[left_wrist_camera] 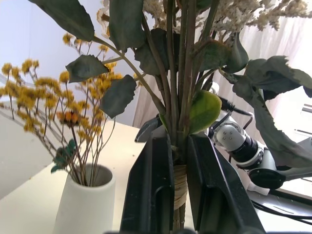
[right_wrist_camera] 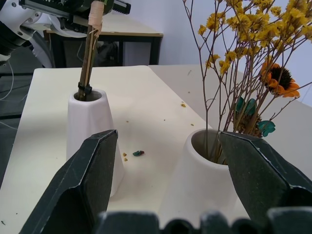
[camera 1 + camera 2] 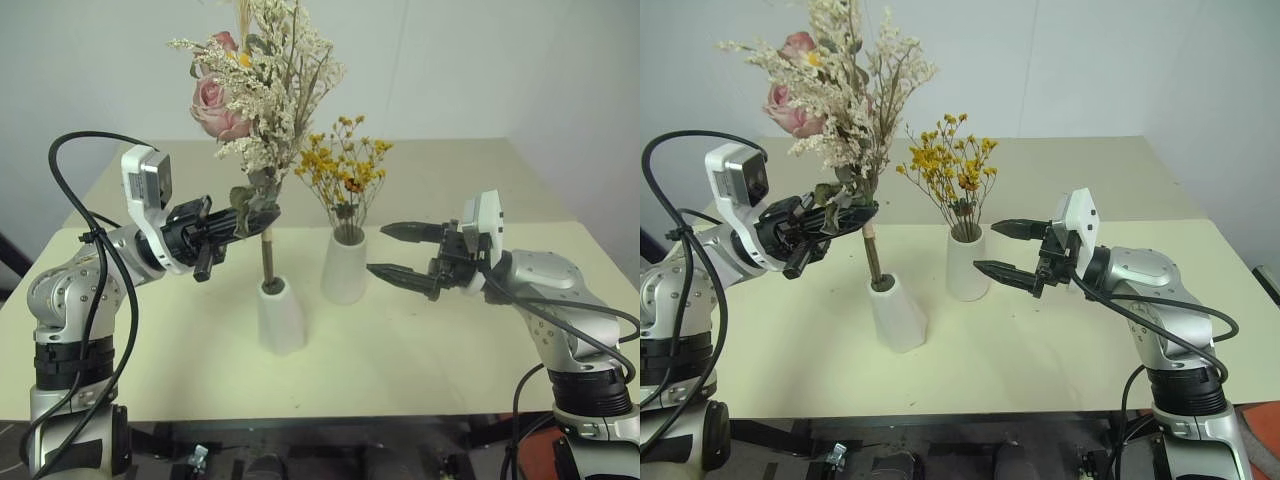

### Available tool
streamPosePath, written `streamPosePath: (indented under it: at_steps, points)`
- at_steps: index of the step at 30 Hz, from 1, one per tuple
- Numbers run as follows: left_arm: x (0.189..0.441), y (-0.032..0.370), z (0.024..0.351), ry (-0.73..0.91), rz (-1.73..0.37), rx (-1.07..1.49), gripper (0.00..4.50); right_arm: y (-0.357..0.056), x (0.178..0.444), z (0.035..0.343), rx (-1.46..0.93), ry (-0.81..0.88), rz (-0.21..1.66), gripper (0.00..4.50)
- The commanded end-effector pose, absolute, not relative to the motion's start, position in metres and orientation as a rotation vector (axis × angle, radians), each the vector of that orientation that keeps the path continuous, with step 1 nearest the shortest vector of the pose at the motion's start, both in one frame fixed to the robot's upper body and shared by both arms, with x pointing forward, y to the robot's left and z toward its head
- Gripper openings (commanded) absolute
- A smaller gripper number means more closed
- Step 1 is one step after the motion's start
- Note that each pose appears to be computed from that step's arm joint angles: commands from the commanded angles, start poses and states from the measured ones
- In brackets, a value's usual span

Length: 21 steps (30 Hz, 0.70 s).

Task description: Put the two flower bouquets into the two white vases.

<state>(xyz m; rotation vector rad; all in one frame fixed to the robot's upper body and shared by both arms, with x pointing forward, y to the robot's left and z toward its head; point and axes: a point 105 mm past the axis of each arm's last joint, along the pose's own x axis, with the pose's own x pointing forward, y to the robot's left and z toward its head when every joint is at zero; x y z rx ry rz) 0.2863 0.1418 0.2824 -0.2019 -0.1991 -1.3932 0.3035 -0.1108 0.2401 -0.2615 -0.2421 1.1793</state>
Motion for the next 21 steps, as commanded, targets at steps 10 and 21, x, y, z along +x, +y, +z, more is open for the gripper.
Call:
streamPosePath:
  at_steps: [10,21]
  points:
    - [0.279,0.141,0.277,-0.207,-1.384,-0.175,0.15,-0.108,0.297,0.250,-0.285,-0.284,1.194,3.92]
    - [0.279,0.143,0.273,-0.188,-1.360,-0.161,3.15,-0.107,0.297,0.249,-0.280,-0.281,1.196,3.92]
